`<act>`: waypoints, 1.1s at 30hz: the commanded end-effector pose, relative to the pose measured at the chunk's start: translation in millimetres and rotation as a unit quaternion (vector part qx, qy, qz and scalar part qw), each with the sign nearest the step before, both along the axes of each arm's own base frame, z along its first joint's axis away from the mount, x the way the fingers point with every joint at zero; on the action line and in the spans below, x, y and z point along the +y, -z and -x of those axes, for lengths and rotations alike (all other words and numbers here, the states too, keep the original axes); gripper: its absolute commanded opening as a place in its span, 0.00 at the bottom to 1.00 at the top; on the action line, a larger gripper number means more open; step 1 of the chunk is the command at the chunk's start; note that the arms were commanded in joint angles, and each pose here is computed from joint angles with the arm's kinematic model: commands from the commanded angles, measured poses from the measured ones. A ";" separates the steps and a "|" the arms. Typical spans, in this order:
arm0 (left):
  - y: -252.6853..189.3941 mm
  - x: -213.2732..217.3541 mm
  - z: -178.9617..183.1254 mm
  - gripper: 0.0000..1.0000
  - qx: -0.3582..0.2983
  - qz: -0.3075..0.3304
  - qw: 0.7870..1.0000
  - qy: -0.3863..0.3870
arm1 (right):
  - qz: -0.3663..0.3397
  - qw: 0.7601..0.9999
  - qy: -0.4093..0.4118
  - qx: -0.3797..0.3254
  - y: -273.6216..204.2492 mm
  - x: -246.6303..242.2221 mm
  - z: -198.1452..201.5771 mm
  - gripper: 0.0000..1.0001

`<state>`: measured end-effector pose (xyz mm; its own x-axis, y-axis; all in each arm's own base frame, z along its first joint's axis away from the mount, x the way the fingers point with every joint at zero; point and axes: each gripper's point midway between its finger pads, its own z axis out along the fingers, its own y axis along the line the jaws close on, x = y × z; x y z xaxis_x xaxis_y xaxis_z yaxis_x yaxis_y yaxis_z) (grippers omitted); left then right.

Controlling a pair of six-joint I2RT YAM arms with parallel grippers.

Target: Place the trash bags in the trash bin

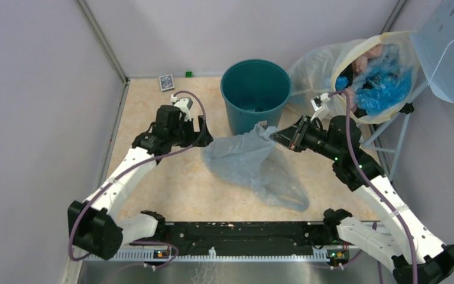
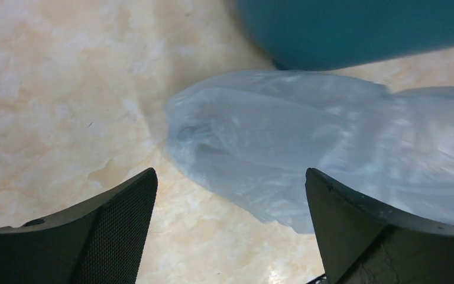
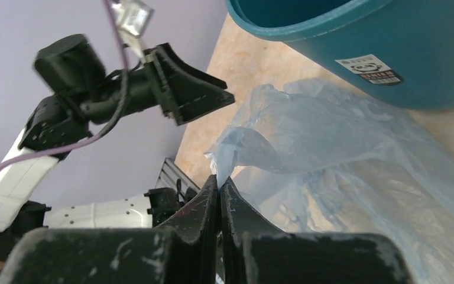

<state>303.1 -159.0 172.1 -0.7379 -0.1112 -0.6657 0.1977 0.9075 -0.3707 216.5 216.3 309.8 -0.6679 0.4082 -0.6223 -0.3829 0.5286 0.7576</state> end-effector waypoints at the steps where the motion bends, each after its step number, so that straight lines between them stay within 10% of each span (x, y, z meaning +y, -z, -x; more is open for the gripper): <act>1: -88.3 -32.2 18.2 0.99 -0.135 0.062 0.984 0.101 | -0.027 0.999 0.000 -0.032 -19.9 15.8 -11.7 0.00; 8: -146.2 -103.4 86.1 0.99 -0.260 0.131 0.928 0.234 | -0.070 0.997 0.016 -0.016 -26.9 30.9 -20.8 0.01; 22: -130.7 -160.7 56.9 0.97 -0.317 -0.015 0.923 0.218 | -0.088 0.993 0.049 0.060 -18.4 56.2 -20.7 0.00; 25: -121.6 -160.1 42.6 0.76 -0.317 -0.044 0.927 0.196 | -0.096 0.993 0.038 0.061 -20.8 60.3 -16.6 0.00; 29: -113.7 -150.7 30.5 0.09 -0.308 -0.070 0.936 0.156 | -0.082 0.995 0.033 0.039 -23.8 57.5 -14.2 0.18; 33: -114.9 -146.7 44.9 0.00 -0.285 -0.048 0.942 0.170 | -0.012 0.996 0.091 -0.012 -5.2 26.8 -22.0 0.38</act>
